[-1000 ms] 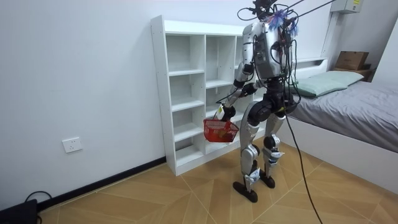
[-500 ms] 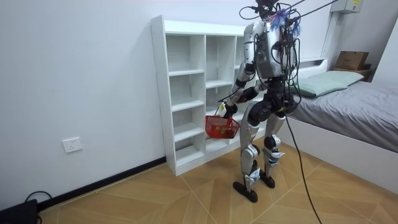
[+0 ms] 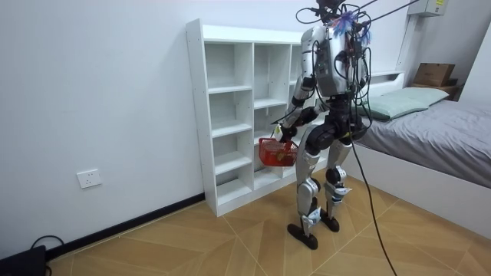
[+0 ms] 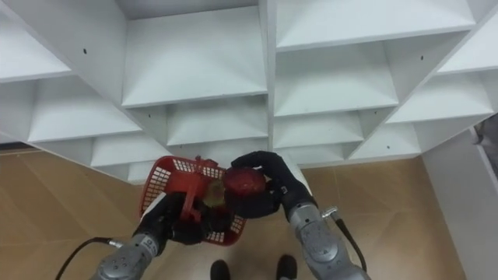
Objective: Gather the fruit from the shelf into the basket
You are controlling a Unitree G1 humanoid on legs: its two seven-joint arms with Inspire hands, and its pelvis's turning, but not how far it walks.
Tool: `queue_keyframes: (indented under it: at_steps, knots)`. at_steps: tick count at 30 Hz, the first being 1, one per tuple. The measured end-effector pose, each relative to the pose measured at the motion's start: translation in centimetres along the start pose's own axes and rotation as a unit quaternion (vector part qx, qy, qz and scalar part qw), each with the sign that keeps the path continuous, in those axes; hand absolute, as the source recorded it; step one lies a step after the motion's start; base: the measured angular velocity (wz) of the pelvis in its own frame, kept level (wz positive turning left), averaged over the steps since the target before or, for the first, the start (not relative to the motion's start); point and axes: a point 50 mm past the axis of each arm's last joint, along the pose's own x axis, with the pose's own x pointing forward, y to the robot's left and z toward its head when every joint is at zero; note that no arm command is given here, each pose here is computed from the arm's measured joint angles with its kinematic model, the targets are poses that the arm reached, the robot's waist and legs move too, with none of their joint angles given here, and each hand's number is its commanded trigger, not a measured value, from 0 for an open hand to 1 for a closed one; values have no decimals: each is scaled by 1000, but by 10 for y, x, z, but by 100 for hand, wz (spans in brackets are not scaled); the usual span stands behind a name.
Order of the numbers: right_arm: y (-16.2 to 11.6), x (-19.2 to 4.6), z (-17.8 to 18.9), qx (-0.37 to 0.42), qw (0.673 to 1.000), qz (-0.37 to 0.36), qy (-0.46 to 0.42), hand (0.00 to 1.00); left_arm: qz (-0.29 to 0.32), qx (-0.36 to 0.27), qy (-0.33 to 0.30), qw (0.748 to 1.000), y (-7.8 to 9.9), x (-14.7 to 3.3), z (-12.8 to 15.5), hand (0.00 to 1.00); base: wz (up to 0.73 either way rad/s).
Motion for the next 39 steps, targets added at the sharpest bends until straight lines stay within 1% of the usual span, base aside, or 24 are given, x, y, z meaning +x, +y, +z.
queue_keyframes:
  at_steps: [6,11,19,30,39]
  knots:
    - [1,0,-1,2,1000,6,1,100,-8,-12,-7,1000,-5,1,4,100,0]
    - [2,0,-2,4,1000,15,3,100,-22,-14,-21,999,-8,2,10,100,0]
    - [2,0,-2,4,1000,16,6,100,-42,-14,-24,999,-11,2,11,100,0]
    - [2,0,-2,-8,1000,12,5,100,-42,-12,-35,998,-11,3,17,100,0]
    - [6,0,-9,-6,1000,18,24,100,-44,-13,-42,998,-12,2,20,100,0]
